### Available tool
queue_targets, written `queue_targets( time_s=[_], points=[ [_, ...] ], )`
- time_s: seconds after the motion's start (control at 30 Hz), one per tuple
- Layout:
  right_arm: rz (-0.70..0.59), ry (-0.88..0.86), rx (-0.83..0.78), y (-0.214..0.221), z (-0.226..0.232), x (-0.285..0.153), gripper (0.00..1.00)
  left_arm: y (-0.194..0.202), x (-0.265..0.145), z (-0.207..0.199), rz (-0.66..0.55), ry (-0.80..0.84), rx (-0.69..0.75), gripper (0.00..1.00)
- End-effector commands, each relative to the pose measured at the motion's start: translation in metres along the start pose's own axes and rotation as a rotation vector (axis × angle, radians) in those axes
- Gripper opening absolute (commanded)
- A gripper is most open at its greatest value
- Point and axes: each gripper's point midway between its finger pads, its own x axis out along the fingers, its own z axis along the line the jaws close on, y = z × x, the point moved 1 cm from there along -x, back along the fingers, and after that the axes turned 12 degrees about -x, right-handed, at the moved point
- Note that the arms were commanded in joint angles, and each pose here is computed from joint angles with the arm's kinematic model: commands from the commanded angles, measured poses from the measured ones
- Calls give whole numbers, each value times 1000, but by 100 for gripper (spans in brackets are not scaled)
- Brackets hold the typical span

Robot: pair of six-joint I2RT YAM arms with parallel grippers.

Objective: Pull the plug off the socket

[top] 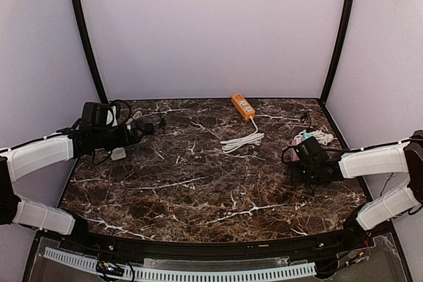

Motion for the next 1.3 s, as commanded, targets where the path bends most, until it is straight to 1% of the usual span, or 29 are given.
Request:
queue_targets(
  time_s=[0.0, 0.13, 0.4, 0.53, 0.57, 0.67, 0.7, 0.87, 0.97, 1.13, 1.27],
  points=[
    [-16, -4, 19, -11, 4, 4, 79, -4, -2, -5, -9, 13, -3, 100],
    [1, 2, 14, -9, 5, 9, 72, -4, -2, -5, -10, 12, -1, 100],
    [19, 17, 19, -8, 6, 16, 69, -3, -1, -5, -5, 11, -1, 100],
    [15, 11, 23, -9, 8, 17, 64, -3, 0, -5, -6, 15, -1, 100],
    [10, 6, 23, -10, 8, 16, 60, -3, 0, -6, -6, 18, -1, 100],
    [-17, -26, 22, -13, 12, 14, 44, -4, 0, -7, -7, 20, -1, 100],
    [-29, -28, 25, -15, 12, 13, 40, -4, 0, -7, -7, 20, -2, 100],
    [-95, -21, 46, -19, 7, 8, 38, -4, 1, -7, -7, 21, -2, 100],
    [-110, -30, 29, -21, 11, 6, 33, -4, 0, -7, -6, 23, -3, 100],
    [-119, -44, -76, -20, 35, -1, 32, -4, -1, -8, -9, 24, -3, 100],
    [-106, -116, -164, -8, 67, -10, 31, -4, -2, -8, -10, 26, -1, 100]
  ],
)
